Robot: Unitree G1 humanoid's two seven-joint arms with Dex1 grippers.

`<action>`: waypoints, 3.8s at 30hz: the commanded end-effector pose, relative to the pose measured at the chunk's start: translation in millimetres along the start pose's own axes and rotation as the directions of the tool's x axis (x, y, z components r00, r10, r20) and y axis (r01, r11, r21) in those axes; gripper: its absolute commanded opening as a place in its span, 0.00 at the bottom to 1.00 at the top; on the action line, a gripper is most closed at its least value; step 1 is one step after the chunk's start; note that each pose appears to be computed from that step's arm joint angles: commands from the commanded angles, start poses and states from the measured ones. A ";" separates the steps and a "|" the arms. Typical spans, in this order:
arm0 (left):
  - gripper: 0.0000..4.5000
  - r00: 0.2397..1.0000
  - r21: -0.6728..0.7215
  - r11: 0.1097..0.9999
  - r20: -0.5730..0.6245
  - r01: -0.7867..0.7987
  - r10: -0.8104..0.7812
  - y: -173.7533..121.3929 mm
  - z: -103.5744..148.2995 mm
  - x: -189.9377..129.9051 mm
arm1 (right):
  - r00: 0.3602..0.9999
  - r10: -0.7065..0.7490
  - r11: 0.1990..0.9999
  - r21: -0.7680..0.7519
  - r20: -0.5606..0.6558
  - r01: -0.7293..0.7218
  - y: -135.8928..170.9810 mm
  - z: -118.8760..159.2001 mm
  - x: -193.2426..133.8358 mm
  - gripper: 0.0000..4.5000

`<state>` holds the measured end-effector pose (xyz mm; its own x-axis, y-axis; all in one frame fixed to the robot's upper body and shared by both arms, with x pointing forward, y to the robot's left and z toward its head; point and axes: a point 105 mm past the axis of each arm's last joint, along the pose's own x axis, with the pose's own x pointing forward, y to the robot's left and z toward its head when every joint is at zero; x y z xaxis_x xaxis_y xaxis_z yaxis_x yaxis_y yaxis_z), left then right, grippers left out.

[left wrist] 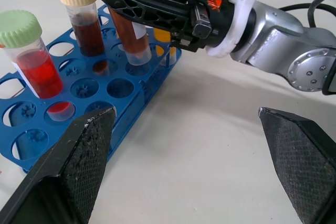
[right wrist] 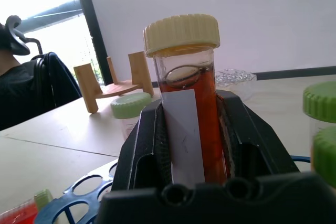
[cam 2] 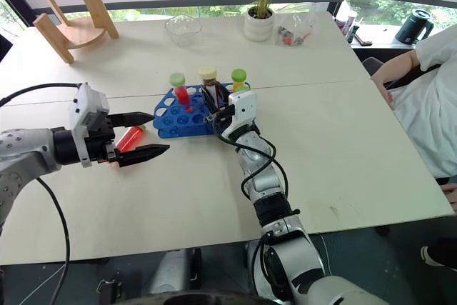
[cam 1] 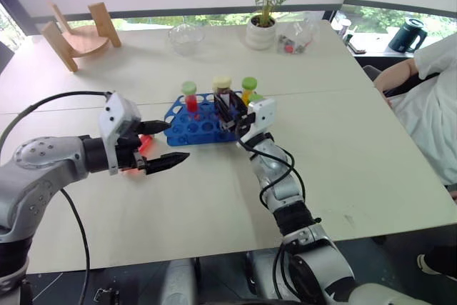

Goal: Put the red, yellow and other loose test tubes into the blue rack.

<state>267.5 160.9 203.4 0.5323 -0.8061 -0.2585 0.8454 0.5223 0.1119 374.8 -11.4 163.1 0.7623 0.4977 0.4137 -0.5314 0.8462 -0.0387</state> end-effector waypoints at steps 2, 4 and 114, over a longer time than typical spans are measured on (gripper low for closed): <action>1.00 1.000 0.052 0.999 0.024 -0.008 0.006 -2.2 12.4 -1.7 | 0.999 0.005 1.000 0.004 0.053 -0.005 5.4 8.7 7.1 0.19; 1.00 1.000 0.052 0.999 0.025 -0.009 0.008 -2.3 12.5 -1.7 | 0.998 0.017 1.000 0.009 0.055 -0.017 9.0 7.8 7.2 0.19; 0.19 0.715 -0.111 0.966 0.653 -0.235 0.249 62.1 4.7 109.5 | 0.620 0.616 0.632 -0.165 -0.485 -0.757 -7.0 118.0 -108.1 1.00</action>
<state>380.0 109.7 176.7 0.6540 -0.6131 0.4431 0.6789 0.7341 0.0136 258.5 -96.5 217.4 0.3269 0.9154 -0.2350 -0.8701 0.1945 -0.4528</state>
